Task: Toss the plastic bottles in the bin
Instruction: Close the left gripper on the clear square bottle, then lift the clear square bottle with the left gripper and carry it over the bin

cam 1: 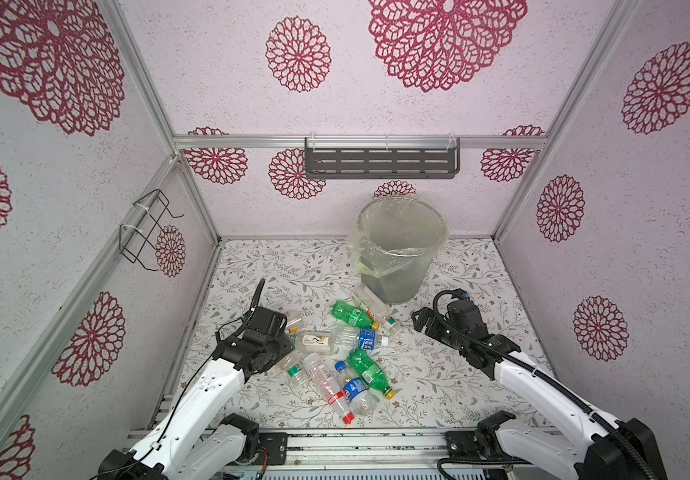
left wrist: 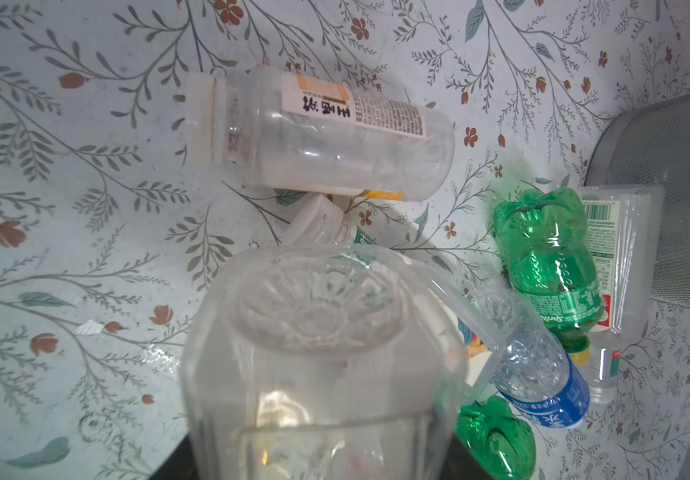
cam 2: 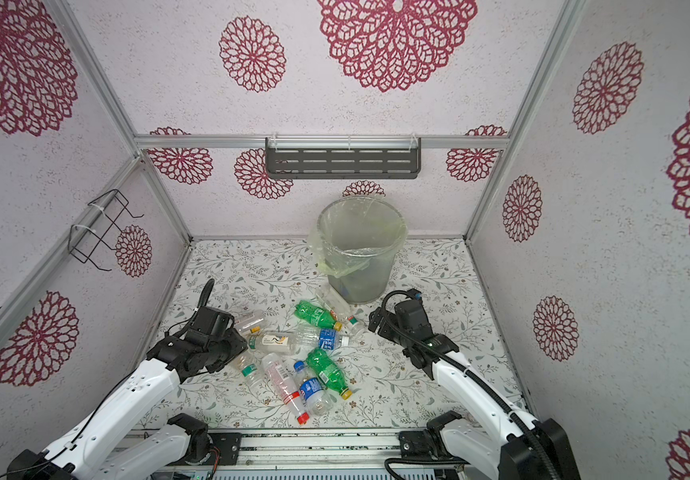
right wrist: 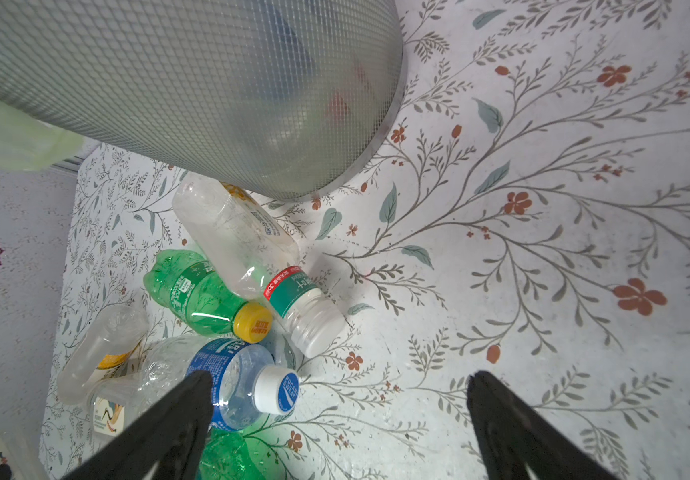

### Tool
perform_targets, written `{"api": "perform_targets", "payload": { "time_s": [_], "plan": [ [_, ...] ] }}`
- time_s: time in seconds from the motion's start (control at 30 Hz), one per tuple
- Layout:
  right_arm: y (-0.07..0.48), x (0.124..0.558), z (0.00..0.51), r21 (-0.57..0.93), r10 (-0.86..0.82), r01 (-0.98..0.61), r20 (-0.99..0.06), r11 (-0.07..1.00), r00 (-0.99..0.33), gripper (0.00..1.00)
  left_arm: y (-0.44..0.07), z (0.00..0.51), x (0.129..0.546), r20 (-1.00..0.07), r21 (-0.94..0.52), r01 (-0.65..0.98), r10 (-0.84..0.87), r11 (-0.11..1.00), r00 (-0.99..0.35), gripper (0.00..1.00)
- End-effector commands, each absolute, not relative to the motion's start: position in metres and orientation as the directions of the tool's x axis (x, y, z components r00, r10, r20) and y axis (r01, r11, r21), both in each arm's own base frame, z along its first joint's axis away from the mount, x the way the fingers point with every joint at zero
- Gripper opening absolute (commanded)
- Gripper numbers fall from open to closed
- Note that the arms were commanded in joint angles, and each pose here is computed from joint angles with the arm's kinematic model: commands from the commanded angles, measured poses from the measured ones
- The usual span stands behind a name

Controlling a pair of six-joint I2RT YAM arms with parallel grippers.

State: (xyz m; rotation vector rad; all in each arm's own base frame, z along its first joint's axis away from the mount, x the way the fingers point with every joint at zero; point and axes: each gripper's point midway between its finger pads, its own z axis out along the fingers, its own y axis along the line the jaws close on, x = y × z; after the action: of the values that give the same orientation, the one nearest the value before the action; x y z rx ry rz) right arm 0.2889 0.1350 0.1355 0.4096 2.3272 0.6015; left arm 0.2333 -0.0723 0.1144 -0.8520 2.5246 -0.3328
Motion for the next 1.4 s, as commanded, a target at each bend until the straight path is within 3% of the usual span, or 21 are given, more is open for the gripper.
{"api": "perform_targets", "payload": {
  "time_s": [0.0,0.77,1.37],
  "plan": [
    [0.133,0.286,0.135,0.533,0.451,0.124,-0.545,0.837,-0.707,0.99,-0.08,0.136,0.243,-0.351,-0.406,-0.488,-0.625,0.773,-0.698,0.54],
    [0.133,0.268,0.108,0.495,0.391,0.117,-0.496,0.861,-0.775,0.99,-0.105,0.239,0.319,-0.491,-0.513,-0.351,-0.603,0.783,-0.629,0.54],
    [0.121,0.275,0.101,0.546,0.542,0.252,-0.471,0.799,-0.696,0.99,-0.162,0.335,0.403,-0.573,-0.643,-0.036,-0.512,0.765,-0.64,0.54]
  ]
}}
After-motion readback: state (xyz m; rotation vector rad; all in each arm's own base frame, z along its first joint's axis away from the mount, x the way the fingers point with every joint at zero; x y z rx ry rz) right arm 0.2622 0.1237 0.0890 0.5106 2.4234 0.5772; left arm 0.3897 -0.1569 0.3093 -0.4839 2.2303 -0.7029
